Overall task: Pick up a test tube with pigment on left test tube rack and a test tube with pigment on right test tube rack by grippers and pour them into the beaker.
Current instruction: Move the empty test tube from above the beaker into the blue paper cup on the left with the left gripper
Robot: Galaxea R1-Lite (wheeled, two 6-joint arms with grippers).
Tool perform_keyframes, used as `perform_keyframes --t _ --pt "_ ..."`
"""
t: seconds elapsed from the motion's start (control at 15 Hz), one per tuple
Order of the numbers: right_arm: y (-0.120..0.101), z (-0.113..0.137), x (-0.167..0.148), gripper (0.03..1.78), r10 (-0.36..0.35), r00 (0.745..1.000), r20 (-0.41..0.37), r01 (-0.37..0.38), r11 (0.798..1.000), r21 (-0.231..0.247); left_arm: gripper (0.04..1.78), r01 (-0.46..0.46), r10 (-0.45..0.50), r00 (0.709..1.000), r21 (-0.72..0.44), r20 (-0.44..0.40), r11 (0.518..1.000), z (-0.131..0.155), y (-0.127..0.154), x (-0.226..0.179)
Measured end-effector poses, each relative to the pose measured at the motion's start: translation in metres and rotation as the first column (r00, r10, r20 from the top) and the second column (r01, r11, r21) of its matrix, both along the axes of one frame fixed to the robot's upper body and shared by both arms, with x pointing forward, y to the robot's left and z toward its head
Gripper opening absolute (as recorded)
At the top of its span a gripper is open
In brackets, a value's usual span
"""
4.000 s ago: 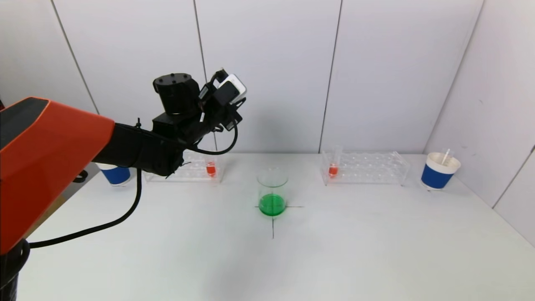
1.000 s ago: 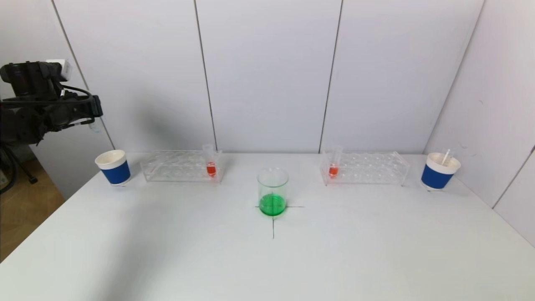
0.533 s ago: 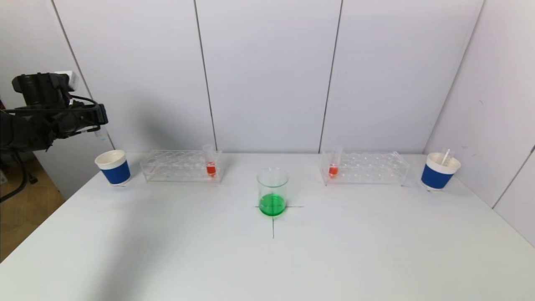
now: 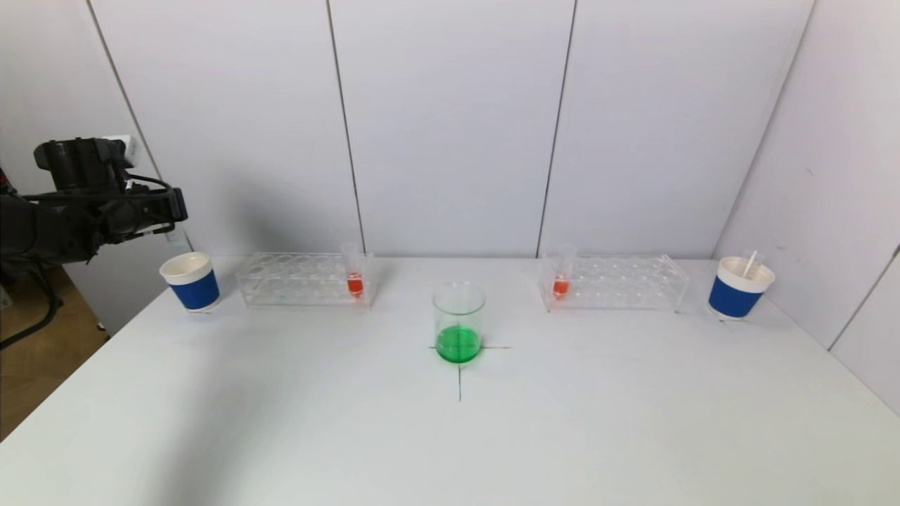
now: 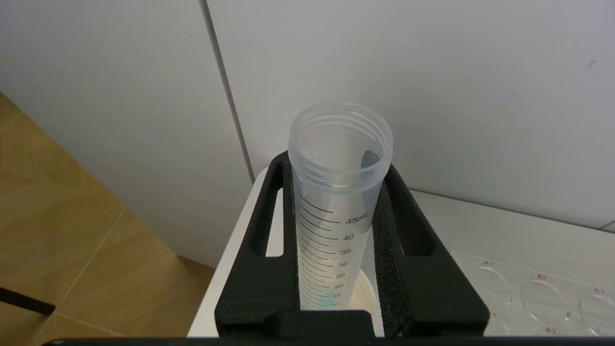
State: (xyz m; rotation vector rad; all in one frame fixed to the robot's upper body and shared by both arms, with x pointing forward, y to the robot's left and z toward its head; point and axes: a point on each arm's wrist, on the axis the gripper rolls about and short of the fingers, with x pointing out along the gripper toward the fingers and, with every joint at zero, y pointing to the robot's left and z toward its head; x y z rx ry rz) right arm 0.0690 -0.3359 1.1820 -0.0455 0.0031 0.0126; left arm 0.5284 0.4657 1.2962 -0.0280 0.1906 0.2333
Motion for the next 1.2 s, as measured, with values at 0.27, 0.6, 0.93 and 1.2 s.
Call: perform_keyframes --t 0.27,0.6,0.93,1.2 --pt "0.000 0.000 0.000 1.77 0.000 1.000 0.000 0.000 1.000 0.000 0.45 0.000 0.000 0.999 -0.011 -0.034 1.000 -0.012 0.000 0.000" --pt "0.000 0.000 0.000 1.77 0.000 1.000 0.000 0.000 1.000 0.000 0.45 0.006 -0.006 1.000 -0.010 -0.028 1.000 -0.030 0.000 0.001" --pt "0.000 0.000 0.000 1.77 0.000 1.000 0.000 0.000 1.000 0.000 0.45 0.012 -0.012 0.999 -0.012 -0.035 1.000 -0.047 0.000 0.002" --pt "0.000 0.000 0.000 1.77 0.000 1.000 0.000 0.000 1.000 0.000 0.45 0.011 -0.012 0.999 -0.019 -0.052 1.000 -0.055 0.000 0.000"
